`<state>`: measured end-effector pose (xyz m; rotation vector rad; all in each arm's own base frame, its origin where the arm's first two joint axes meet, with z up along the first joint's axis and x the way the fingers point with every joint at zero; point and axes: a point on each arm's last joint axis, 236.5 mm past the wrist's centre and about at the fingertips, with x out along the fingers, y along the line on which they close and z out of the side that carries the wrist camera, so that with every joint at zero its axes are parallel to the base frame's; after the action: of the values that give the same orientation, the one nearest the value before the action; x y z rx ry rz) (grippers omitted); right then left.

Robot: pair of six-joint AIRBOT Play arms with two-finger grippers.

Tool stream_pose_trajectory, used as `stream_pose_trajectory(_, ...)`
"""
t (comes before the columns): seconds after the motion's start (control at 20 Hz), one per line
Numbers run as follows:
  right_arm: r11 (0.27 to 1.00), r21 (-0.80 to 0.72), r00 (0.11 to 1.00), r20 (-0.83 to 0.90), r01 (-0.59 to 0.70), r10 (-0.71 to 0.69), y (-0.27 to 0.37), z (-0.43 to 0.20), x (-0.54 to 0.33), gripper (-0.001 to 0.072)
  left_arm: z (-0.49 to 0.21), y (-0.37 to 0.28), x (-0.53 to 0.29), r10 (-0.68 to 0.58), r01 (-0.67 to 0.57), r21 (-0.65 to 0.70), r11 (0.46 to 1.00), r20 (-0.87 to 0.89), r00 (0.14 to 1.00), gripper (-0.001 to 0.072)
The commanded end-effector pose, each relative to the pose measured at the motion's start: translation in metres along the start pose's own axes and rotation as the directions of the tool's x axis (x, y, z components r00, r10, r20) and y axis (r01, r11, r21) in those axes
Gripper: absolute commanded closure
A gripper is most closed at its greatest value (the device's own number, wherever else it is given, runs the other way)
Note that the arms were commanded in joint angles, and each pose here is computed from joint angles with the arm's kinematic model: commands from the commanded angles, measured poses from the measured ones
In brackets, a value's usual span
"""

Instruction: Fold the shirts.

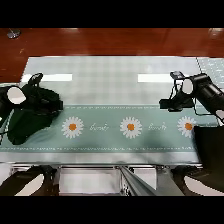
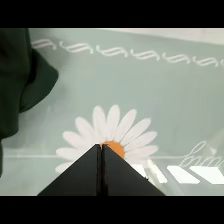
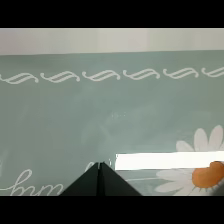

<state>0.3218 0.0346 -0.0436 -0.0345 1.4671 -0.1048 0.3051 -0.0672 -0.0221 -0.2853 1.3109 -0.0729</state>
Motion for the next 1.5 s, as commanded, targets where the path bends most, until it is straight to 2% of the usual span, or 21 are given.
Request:
stream_pose_trajectory(0.0,1.000,-0.006,0.999,0.052,0.001,0.000,0.000,0.012,0.000,0.0692,0.018,-0.011,-0.001,-0.045,0.047,-0.028,0.999,0.077,0.996,0.0681)
stream_pose_trajectory(0.05,1.000,-0.009,0.997,0.073,0.005,-0.005,-0.001,0.017,0.000,0.0691,0.024,-0.011,-0.001,-0.044,0.047,-0.026,0.999,0.102,0.994,0.0681)
stream_pose_trajectory(0.1,1.000,-0.006,0.996,0.090,0.011,-0.010,-0.002,0.021,-0.001,0.0628,0.032,-0.010,-0.001,-0.043,0.046,-0.018,0.999,0.133,0.990,0.0679)
stream_pose_trajectory(0.15,1.000,0.005,0.995,0.101,0.019,-0.019,-0.004,0.024,-0.001,0.0323,0.038,-0.010,-0.001,-0.044,0.041,0.025,0.999,0.156,0.987,0.0575)
stream_pose_trajectory(0.2,0.999,0.002,0.995,0.092,0.036,-0.036,-0.008,0.022,0.000,0.0085,0.042,-0.010,-0.001,-0.040,0.026,0.084,0.996,0.170,0.985,0.0100)
stream_pose_trajectory(0.25,0.998,-0.003,0.996,0.061,0.062,-0.061,-0.013,0.016,0.002,0.0084,0.042,-0.007,-0.004,-0.027,0.011,0.099,0.995,0.163,0.986,0.0005)
stream_pose_trajectory(0.35,0.993,-0.030,0.993,0.003,0.117,-0.117,-0.027,0.002,0.003,0.0085,0.049,0.014,-0.025,0.065,-0.084,0.125,0.989,0.151,0.986,0.0006)
stream_pose_trajectory(0.4,0.991,-0.038,0.992,-0.008,0.128,-0.128,-0.029,-0.001,0.002,0.0086,0.057,0.041,-0.041,0.166,-0.187,0.122,0.975,0.167,0.972,0.0006)
stream_pose_trajectory(0.5,0.992,-0.037,0.993,0.018,0.121,-0.121,-0.029,0.001,-0.005,0.0087,0.075,0.109,-0.080,0.396,-0.422,0.063,0.905,0.241,0.886,0.0008)
stream_pose_trajectory(0.6,0.994,-0.024,0.993,0.054,0.104,-0.102,-0.027,0.005,-0.014,0.0087,0.069,0.169,-0.100,0.526,-0.528,-0.053,0.847,0.220,0.822,0.0008)
stream_pose_trajectory(0.7,0.996,-0.015,0.994,0.064,0.084,-0.083,-0.024,0.004,-0.019,0.0088,0.030,0.208,-0.084,0.532,-0.506,-0.203,0.838,0.099,0.841,0.0008)
stream_pose_trajectory(0.85,1.000,0.007,0.999,0.038,0.010,-0.011,-0.006,-0.002,-0.018,0.0088,-0.032,0.242,-0.035,0.512,-0.494,-0.308,0.813,-0.026,0.859,0.0008)
stream_pose_trajectory(0.95,0.999,0.018,0.999,0.030,-0.027,0.027,0.002,-0.003,-0.018,0.0089,-0.036,0.239,-0.016,0.463,-0.426,-0.376,0.823,0.010,0.886,0.0008)
stream_pose_trajectory(1.15,0.998,0.031,0.998,0.019,-0.064,0.063,0.011,-0.006,-0.019,0.0089,0.007,0.218,-0.002,0.366,-0.242,-0.473,0.847,0.187,0.912,0.0008)
stream_pose_trajectory(1.35,0.997,0.035,0.997,0.006,-0.072,0.072,0.013,-0.009,-0.019,0.0089,0.005,0.199,0.023,0.263,-0.162,-0.468,0.869,0.159,0.952,0.0013)
stream_pose_trajectory(1.4,0.997,0.035,0.997,0.007,-0.072,0.072,0.013,-0.009,-0.019,0.0089,0.003,0.195,0.027,0.243,-0.154,-0.451,0.879,0.145,0.959,0.0164)
stream_pose_trajectory(1.45,0.997,0.035,0.997,0.007,-0.072,0.072,0.013,-0.009,-0.019,0.0089,0.003,0.191,0.027,0.232,-0.153,-0.421,0.894,0.144,0.962,0.0519)
